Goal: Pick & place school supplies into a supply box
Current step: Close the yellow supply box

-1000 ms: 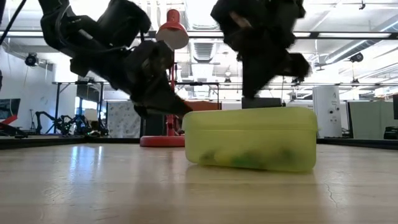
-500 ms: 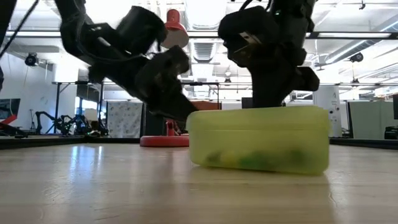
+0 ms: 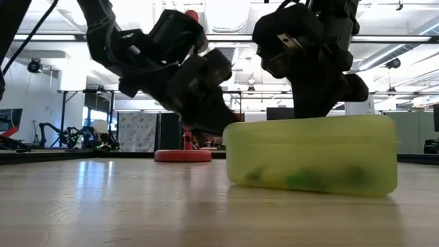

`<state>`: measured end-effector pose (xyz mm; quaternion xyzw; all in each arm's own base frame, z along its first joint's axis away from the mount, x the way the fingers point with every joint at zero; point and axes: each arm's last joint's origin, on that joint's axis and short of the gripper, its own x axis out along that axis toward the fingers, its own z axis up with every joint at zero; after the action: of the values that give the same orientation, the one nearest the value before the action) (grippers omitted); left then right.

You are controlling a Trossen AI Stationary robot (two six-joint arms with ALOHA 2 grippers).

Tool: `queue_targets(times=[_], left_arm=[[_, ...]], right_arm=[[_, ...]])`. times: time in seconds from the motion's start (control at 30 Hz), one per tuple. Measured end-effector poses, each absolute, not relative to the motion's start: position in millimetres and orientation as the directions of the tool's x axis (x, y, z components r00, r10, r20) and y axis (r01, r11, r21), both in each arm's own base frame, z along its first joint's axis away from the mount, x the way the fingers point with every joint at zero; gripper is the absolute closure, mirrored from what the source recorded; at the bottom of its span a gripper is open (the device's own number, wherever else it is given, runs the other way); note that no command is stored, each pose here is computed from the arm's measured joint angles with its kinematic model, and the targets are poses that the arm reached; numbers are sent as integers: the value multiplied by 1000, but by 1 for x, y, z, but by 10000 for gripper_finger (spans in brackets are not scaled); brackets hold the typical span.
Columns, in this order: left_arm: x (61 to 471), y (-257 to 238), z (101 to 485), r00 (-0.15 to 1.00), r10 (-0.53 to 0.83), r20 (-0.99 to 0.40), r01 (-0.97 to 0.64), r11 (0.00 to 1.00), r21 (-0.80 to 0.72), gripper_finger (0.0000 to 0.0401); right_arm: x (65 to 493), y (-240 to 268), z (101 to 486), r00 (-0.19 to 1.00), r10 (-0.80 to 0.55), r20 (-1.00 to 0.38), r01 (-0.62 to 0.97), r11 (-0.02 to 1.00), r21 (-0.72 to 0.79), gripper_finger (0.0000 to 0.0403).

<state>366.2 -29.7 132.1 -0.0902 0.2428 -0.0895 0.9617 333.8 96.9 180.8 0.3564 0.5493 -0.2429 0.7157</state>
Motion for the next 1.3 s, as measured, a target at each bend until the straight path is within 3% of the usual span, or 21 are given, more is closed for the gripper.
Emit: queue_targets(times=[0.17,0.87,1.3], left_arm=[[357,-30,121,840,-227,-493,129,966,-225,395],[362,-27,125,870,-197,-451,123,974,-188,395],[381,-30,121,881,-224,-416,147,967,-210,395]], right_arm=[[334,96,180,278,37,-960,734,636,238,365],[334,95,178,272,47,-961,731,640,238,365],[332,96,178,253,63,-965,731,641,234,364]])
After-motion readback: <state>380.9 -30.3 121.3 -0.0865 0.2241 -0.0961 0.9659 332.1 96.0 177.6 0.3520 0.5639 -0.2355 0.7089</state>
